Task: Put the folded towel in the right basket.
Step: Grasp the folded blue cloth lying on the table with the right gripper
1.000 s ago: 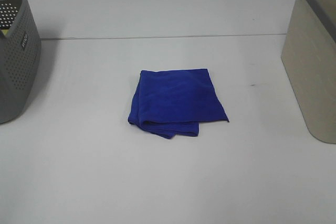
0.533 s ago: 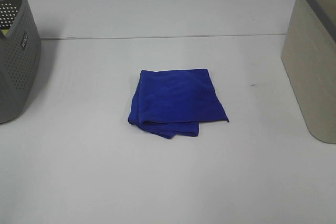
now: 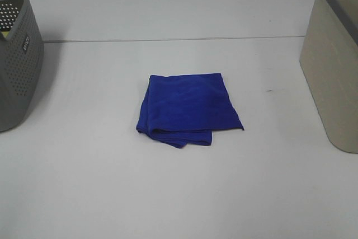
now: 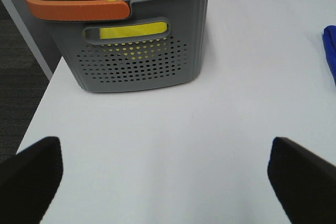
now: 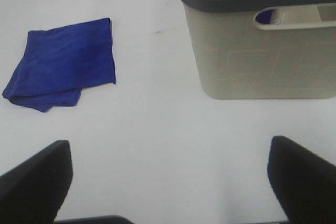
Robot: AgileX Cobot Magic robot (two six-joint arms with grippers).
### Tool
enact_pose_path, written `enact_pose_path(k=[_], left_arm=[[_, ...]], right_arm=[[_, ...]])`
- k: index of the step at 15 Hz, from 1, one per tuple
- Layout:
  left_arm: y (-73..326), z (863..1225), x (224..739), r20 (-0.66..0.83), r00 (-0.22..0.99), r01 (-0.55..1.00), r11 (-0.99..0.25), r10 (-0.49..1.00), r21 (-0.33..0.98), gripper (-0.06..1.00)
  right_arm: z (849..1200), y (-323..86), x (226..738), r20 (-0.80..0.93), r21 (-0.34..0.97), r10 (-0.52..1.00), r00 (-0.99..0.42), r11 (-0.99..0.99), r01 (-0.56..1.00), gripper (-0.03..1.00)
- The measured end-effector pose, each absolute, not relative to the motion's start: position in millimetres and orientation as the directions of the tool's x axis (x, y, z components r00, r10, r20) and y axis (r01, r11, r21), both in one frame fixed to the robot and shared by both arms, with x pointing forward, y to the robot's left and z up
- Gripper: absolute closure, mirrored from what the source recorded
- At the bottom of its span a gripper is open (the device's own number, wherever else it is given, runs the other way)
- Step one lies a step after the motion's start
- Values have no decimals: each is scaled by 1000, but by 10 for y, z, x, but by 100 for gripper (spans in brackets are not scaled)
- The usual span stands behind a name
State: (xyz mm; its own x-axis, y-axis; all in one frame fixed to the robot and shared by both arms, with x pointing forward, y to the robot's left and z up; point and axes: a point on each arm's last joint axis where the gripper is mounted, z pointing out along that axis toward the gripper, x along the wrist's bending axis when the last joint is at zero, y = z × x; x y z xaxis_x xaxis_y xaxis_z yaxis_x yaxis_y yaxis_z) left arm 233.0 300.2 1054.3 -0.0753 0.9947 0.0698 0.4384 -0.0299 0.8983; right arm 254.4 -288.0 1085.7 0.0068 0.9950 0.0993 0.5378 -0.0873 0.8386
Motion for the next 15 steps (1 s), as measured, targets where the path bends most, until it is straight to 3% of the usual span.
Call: enact_pose_path(k=[6,9,12,15], left_arm=[[3002,10543,2330,70,-75,438,-30,995,898,-5],[3002,10543,2330,70,-75,438,-30,995,898,-5],[3002,10543,2330,70,-75,438,-30,995,898,-5],[3002,10543,2330,70,-75,438,-30,995,898,-5]], right_arm=[[11583,-2884,2951,154,890,988,-18,-131,437,0],[11941,-2805,3403,224,878,965,-139,-137,459,0],[11975,-2727,3852,310,840,919,-245,-145,522,0],[11752,-2646,4421,470,740,826,-313,-175,649,1]])
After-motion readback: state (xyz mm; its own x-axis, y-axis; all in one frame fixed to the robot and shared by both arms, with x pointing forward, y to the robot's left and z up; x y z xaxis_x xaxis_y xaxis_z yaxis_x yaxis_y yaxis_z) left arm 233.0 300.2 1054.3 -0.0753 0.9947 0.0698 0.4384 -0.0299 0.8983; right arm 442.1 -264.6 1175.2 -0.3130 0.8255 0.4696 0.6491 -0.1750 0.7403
